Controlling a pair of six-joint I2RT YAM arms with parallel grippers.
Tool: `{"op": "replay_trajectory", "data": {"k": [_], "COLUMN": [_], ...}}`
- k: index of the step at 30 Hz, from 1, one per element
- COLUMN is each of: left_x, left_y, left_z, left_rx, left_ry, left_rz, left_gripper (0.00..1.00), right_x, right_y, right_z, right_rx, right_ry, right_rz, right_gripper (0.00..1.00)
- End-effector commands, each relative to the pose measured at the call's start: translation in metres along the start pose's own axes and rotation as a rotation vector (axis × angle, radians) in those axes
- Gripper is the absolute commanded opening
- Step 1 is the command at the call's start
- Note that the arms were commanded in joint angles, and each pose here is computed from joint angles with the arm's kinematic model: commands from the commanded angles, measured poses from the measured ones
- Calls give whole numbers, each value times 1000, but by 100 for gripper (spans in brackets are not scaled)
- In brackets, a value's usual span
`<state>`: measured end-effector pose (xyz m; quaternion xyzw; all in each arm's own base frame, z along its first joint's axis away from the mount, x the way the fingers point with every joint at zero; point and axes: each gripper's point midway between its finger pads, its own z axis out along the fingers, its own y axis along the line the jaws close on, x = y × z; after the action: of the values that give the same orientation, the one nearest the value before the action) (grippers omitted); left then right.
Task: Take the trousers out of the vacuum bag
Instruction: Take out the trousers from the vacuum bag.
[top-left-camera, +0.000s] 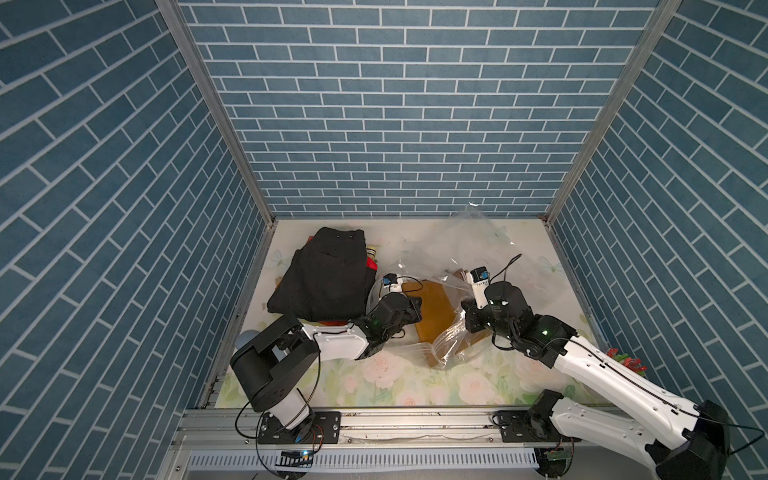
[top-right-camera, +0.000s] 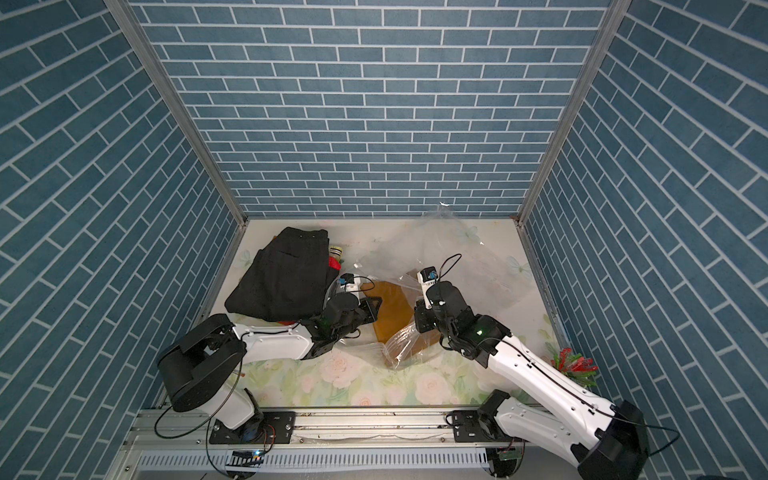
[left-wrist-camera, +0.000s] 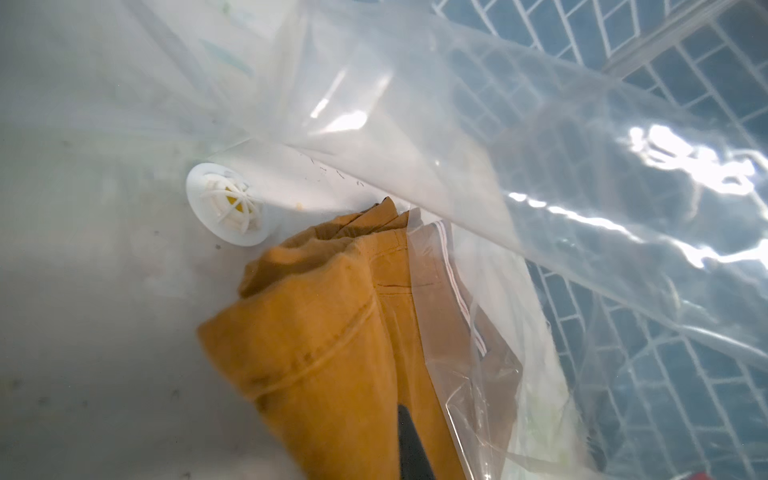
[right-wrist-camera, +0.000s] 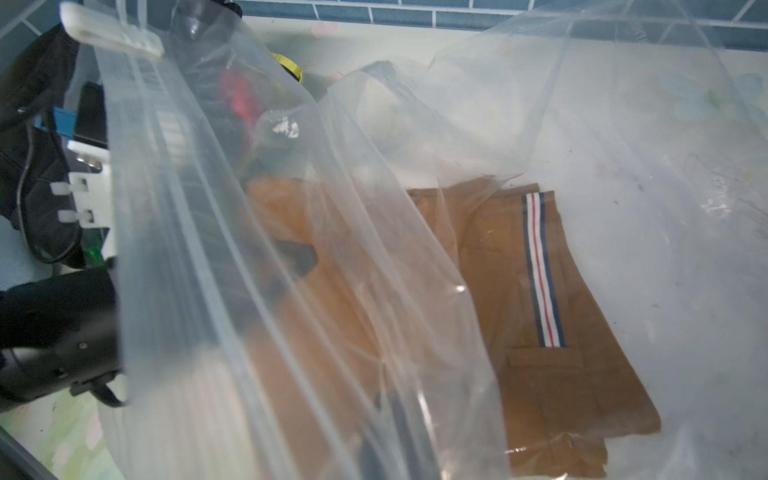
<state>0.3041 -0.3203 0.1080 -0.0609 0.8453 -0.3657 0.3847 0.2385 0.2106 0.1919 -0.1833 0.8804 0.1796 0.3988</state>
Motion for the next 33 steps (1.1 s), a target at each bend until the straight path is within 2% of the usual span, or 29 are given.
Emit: {"op": "replay_trajectory", "data": {"k": [1, 3, 7, 10, 15, 18, 21, 23, 29, 33], "left_x": [-7, -11, -25, -32, -36, -44, -53, -56, -54, -56], "left_y": [-28, -35, -48, -55, -45, -37, -30, -27, -19, -12], "left_z": [-7, -12, -31, -47, -72, -88, -102, -109, -117, -124], "left_rx": [43, 36, 30, 37, 8, -23, -67, -80, -114, -133], "left_ry": [-4, -9, -32, -44, -61, -90, -115, -122, -109, -120], "left_rz": [46, 69, 116, 135, 144, 156, 179, 191, 214, 212], "left_gripper": [0, 0, 0, 0, 0, 0, 0, 0, 0, 0], "right_x": [-10, -6, 3, 5, 12, 21, 23, 23, 34, 33], "right_y": [15, 15, 18, 22, 29, 46, 68, 74, 85, 79], "right_z": [2, 7, 16, 19, 22, 19, 4, -7, -26, -35], "right_rx": [-60, -58, -74, -99, -151, -270, -438, -500, -598, -581], "right_ry": [-16, 0, 21, 20, 21, 17, -34, -62, -53, -90], "right_rz": [16, 16, 29, 41, 74, 82, 89, 86, 42, 54], "right_gripper": [2, 6, 23, 40, 65, 77, 90, 99, 100, 100]}}
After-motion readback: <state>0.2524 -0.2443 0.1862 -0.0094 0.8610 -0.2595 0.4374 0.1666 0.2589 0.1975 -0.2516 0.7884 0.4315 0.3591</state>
